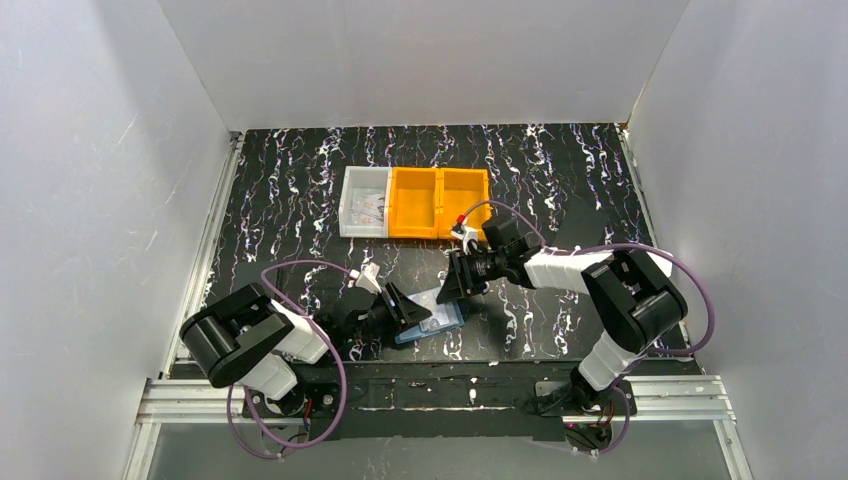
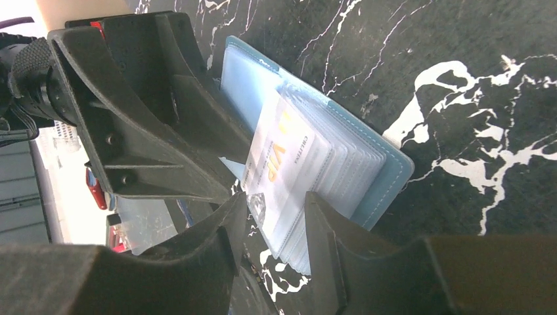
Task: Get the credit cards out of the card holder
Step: Remove the credit card from the card holder.
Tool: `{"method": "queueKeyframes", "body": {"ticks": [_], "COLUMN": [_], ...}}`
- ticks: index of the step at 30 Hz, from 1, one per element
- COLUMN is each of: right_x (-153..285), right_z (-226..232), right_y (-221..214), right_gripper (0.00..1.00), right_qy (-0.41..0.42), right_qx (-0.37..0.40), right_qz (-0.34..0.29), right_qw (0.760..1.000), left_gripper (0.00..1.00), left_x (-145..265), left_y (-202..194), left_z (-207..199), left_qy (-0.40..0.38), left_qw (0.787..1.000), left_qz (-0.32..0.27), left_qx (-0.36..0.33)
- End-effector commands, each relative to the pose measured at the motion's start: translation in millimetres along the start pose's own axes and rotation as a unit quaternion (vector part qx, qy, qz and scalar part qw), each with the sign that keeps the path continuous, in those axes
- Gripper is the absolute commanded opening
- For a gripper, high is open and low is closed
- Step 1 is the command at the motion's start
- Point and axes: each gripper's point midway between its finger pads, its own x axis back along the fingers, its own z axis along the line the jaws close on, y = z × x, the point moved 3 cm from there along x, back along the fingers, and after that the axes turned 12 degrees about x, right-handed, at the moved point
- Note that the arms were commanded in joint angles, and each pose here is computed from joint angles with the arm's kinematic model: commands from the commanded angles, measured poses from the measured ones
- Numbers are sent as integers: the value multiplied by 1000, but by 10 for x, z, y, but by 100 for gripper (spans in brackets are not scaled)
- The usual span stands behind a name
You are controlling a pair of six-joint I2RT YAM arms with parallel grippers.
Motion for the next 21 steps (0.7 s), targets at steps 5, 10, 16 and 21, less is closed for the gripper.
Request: {"method": "queueKeyframes", "body": {"ticks": [5,10,16,21], "right_x": [-80,-43,94,69], "right_z": [-25,-25,238,274], "right_y": [27,79,213,154], "right_gripper": [48,48,50,50], "right_qy": [-8,-20,24,47], "right_qx": [7,26,82,71], "right_qz": [9,5,-31,-24], "right_qw": [1000,999,996,996], "left_gripper": [45,45,45,45], "left_x": [70,89,115,116], "left_y": [14,14,14,15], "left_z": [521,542,570,573], "left_qy": [102,104,106,107], "left_qw": [995,995,994,994], "left_qz": [-10,-11,-11,-12], "left_qx": [-6,-6,-6,-5]}}
